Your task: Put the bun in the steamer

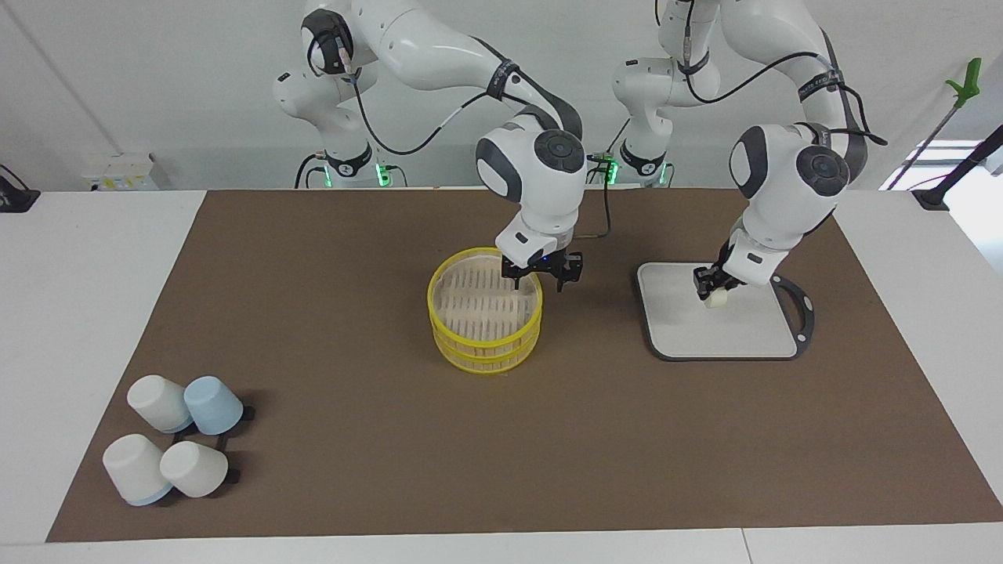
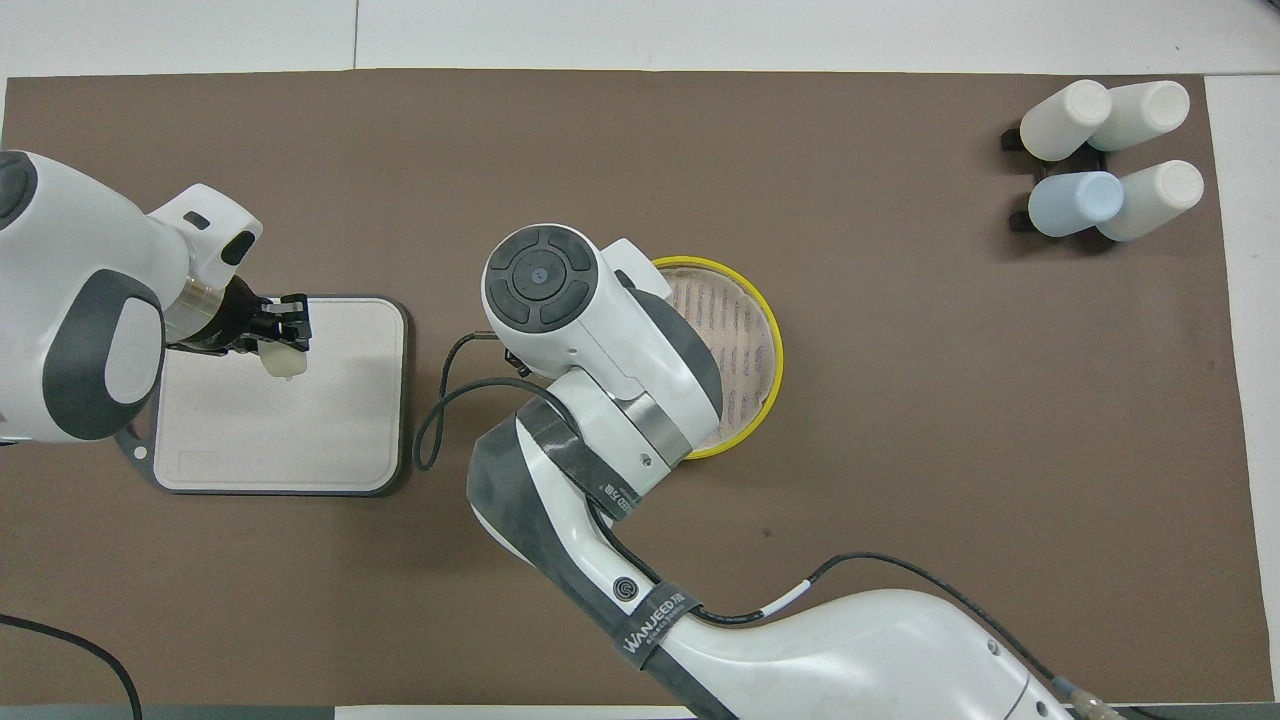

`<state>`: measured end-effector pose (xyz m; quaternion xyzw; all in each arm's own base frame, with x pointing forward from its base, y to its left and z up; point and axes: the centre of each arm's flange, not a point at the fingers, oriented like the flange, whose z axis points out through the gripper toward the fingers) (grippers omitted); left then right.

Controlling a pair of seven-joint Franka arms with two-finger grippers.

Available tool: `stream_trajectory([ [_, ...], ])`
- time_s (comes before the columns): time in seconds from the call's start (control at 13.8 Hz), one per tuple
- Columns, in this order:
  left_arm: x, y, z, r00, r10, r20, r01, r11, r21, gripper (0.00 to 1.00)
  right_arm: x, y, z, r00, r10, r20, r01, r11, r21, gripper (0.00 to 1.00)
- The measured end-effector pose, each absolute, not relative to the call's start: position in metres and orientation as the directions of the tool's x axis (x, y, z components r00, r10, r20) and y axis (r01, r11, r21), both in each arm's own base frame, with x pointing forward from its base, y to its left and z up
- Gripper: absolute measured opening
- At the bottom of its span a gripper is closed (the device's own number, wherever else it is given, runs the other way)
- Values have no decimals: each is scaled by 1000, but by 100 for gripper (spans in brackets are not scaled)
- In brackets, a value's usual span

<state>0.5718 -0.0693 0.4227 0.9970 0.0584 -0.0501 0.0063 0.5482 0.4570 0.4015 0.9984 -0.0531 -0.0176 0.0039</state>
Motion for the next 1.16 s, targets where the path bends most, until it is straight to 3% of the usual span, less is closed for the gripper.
stream_trajectory([
  [0.15,573,-72,430,987,124,-103,126,-992,13,38,546,458,397,993,-113,-37,-113,-994,13,67],
  [0.44,574,-73,434,986,131,-104,135,-991,25,38,544,461,399,989,-145,-33,-145,-989,12,17],
  [0.51,574,-73,434,986,132,-104,135,-991,25,38,545,461,403,989,-144,-22,-144,-990,1,12],
  [0.65,574,-73,434,986,133,-105,137,-990,26,38,545,459,415,988,-154,-20,-154,-988,-6,10],
  [0.87,577,-76,440,981,163,-102,170,-984,56,38,558,430,470,984,-179,0,-179,-983,-43,9],
  [1.16,586,-116,470,974,207,-90,214,-974,76,38,605,309,531,995,-99,-13,-100,-990,-95,9],
])
